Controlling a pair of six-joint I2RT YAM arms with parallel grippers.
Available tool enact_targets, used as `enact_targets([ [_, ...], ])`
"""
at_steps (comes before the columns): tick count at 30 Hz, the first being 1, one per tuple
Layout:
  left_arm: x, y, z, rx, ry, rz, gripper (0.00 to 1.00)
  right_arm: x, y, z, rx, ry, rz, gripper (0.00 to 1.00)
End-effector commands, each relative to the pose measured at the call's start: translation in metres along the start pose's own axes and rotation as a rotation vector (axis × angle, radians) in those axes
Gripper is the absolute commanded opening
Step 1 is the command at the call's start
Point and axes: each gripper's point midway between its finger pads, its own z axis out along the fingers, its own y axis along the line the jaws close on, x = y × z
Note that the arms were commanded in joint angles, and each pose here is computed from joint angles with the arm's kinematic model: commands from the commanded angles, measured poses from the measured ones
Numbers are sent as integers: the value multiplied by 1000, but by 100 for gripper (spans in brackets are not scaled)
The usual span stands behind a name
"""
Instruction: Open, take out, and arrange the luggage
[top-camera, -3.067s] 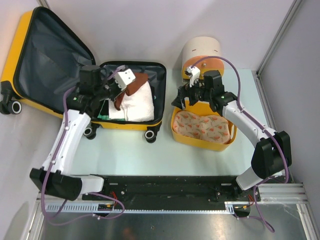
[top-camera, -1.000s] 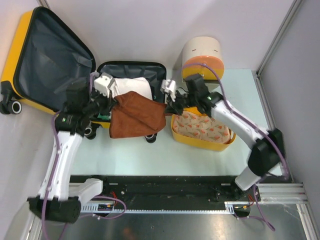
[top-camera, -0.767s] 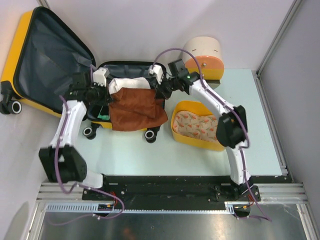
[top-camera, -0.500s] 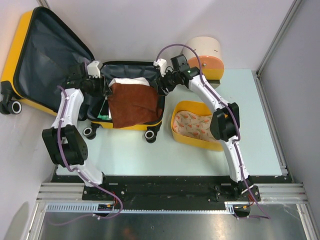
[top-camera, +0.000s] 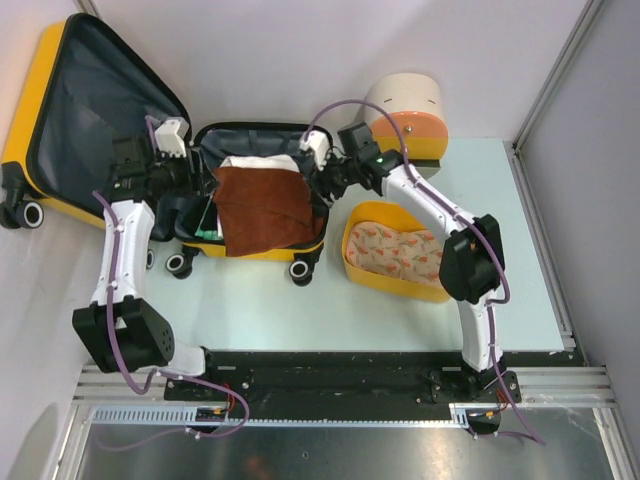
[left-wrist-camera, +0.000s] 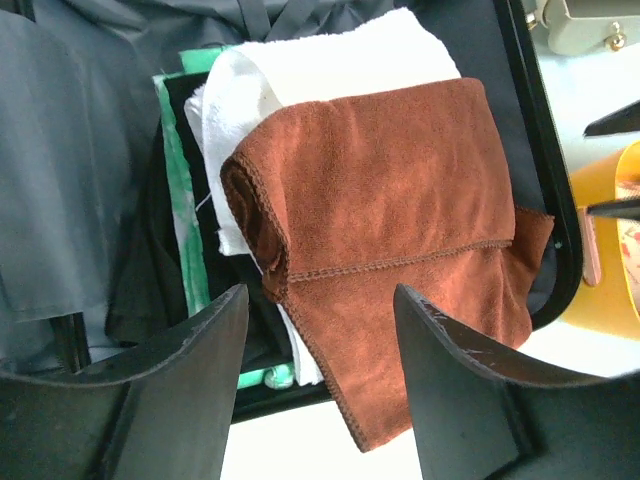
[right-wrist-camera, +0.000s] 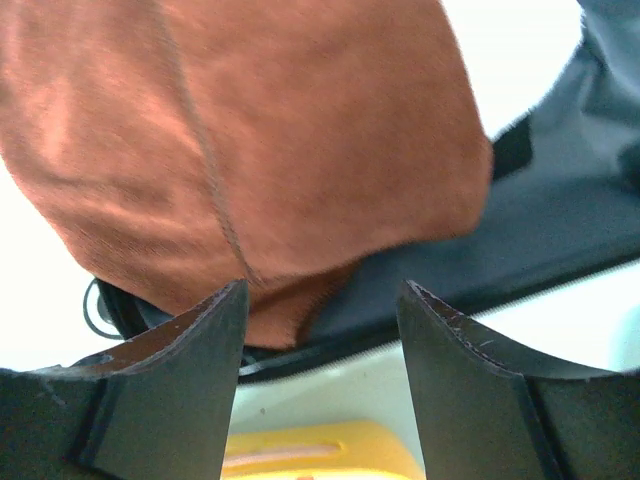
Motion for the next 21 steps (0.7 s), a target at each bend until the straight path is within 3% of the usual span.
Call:
enact_targets([
  [1, 12, -4, 7, 7, 30, -151, 64, -35, 30, 17, -19, -92, -170, 65],
  [16, 17, 21, 44, -28, 90, -177, 60, -19, 45, 71, 13, -18, -280, 69],
  [21, 14, 14, 50, 9, 92, -176, 42, -16, 39, 72, 44, 1, -287, 63],
])
